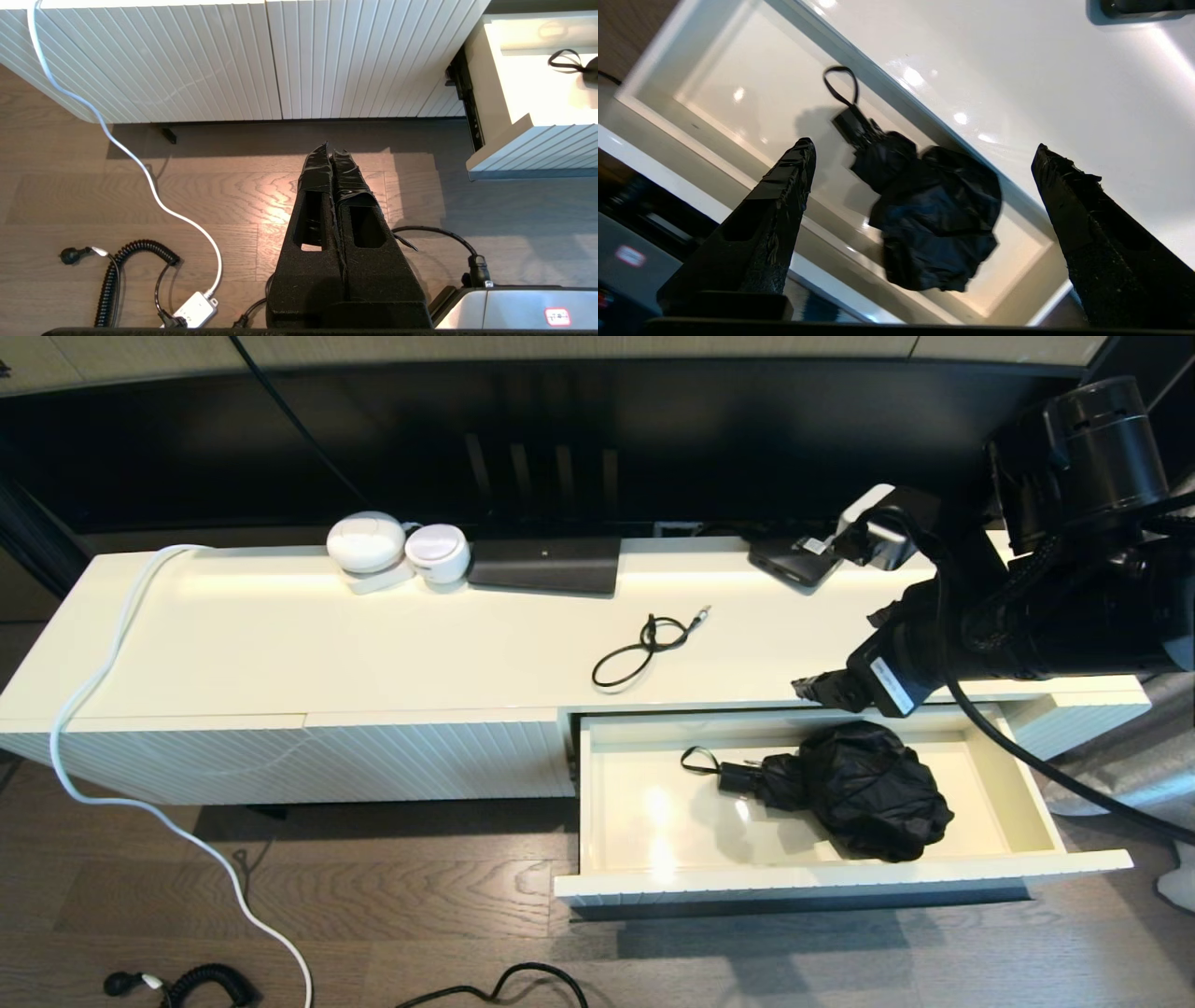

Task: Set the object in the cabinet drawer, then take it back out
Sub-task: Put the data cable in the drawer

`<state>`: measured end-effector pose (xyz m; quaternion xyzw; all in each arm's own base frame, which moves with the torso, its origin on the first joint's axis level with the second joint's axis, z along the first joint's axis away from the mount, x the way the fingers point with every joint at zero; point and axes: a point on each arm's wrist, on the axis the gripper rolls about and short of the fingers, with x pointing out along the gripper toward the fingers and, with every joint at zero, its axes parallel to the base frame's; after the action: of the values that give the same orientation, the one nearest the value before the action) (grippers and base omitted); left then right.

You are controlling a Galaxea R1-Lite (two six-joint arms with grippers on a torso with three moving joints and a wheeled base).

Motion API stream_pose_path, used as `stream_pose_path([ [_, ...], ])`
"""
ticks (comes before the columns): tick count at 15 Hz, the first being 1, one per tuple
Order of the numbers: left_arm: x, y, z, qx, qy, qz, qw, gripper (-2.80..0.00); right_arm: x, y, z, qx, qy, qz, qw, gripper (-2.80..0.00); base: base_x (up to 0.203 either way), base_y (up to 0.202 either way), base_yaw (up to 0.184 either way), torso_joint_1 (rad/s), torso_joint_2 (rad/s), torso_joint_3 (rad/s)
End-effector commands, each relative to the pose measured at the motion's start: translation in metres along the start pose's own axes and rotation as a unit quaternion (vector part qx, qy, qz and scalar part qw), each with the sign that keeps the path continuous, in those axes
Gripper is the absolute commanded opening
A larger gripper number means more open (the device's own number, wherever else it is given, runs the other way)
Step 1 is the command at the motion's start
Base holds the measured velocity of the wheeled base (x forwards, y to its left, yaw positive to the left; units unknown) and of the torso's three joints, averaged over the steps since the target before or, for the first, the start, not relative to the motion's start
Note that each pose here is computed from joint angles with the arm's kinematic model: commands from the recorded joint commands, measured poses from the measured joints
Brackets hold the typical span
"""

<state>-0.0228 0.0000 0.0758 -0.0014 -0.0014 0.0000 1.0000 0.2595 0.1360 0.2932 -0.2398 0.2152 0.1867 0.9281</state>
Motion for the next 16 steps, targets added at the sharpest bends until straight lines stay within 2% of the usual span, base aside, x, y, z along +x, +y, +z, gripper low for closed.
stream_pose_path([
  [1, 0.0, 0.0, 0.0, 0.0, 0.0, 0.0, 1.0, -2.8, 0.009, 0.009, 0.003, 0.047, 0.005, 0.013, 0.999, 0.0, 0.0, 0.0, 0.0, 0.0, 0.0, 0.0],
  [4, 0.0, 0.0, 0.0, 0.0, 0.0, 0.0, 1.0, -2.8, 0.031, 0.026, 0.009, 0.152, 0.016, 0.048, 0.987, 0.0, 0.0, 0.0, 0.0, 0.0, 0.0, 0.0],
  [7, 0.0, 0.0, 0.0, 0.0, 0.001, 0.0, 1.0, -2.8, 0.043, 0.031, 0.016, 0.227, 0.015, 0.097, 0.969, 0.0, 0.0, 0.0, 0.0, 0.0, 0.0, 0.0],
  [10, 0.0, 0.0, 0.0, 0.0, 0.0, 0.0, 1.0, -2.8, 0.058, 0.036, 0.022, 0.27, 0.019, 0.152, 0.95, 0.0, 0.0, 0.0, 0.0, 0.0, 0.0, 0.0],
  [11, 0.0, 0.0, 0.0, 0.0, 0.0, 0.0, 1.0, -2.8, 0.059, 0.036, 0.022, 0.272, 0.019, 0.154, 0.95, 0.0, 0.0, 0.0, 0.0, 0.0, 0.0, 0.0],
  [14, 0.0, 0.0, 0.0, 0.0, 0.0, 0.0, 1.0, -2.8, 0.072, 0.042, 0.022, 0.282, 0.018, 0.217, 0.934, 0.0, 0.0, 0.0, 0.0, 0.0, 0.0, 0.0],
  [16, 0.0, 0.0, 0.0, 0.0, 0.001, 0.0, 1.0, -2.8, 0.079, 0.041, 0.02, 0.284, 0.013, 0.218, 0.934, 0.0, 0.0, 0.0, 0.0, 0.0, 0.0, 0.0],
])
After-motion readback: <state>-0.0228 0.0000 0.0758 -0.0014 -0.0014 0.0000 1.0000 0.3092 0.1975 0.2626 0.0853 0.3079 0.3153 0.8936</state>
